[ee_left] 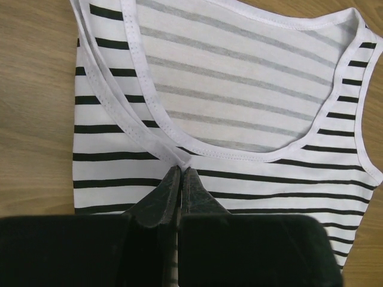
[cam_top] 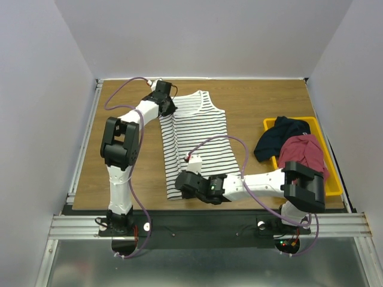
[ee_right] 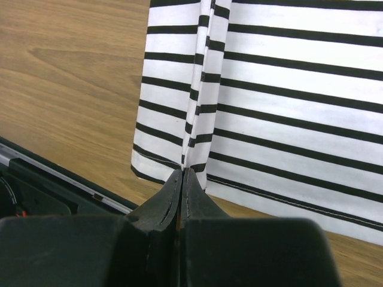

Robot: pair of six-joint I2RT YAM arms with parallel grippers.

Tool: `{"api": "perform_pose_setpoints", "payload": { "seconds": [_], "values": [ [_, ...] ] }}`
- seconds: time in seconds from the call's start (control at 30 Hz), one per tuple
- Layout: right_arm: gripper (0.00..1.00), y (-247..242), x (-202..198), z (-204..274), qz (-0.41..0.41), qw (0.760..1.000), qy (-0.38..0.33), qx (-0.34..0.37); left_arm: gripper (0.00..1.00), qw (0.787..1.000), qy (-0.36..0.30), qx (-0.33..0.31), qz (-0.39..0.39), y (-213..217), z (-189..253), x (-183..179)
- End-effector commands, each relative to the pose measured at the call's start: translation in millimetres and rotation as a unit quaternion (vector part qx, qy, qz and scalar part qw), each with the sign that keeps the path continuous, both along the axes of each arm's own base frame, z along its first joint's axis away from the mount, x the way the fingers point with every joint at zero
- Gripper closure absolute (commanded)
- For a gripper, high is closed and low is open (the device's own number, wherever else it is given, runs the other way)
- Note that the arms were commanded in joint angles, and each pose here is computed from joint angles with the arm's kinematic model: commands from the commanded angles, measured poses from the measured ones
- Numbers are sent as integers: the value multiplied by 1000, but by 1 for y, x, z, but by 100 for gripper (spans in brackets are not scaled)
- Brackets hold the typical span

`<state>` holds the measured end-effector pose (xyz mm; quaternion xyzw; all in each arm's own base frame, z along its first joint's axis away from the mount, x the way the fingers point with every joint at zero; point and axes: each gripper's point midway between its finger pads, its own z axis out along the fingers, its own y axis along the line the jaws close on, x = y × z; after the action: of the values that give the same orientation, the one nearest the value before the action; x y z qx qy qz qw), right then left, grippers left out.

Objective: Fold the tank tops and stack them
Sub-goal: Fold the tank top

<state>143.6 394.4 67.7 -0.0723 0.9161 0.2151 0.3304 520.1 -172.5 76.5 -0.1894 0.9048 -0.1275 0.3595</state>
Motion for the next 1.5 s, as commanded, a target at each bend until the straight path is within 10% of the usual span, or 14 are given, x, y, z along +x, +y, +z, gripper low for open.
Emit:
{"api": "perform_pose_setpoints", "payload": {
  "seconds": [0.0, 0.73, 1.03, 1.47],
  "values": [
    [100, 0, 4, 17, -25, 999, -2, 44, 100, 998, -58, -12, 12, -7, 39, 24],
    [89, -35, 5, -3, -61, 997, 11, 37, 100, 999, -48, -10, -13, -38, 18, 24],
    [63, -42, 7, 12, -64, 997, -2, 51, 55, 996, -82, -22, -41, -50, 43, 25],
    [58, -103, 100, 59, -106, 993, -36, 37, 53, 989, -122, -79, -28, -48, 99, -6]
  ]
}}
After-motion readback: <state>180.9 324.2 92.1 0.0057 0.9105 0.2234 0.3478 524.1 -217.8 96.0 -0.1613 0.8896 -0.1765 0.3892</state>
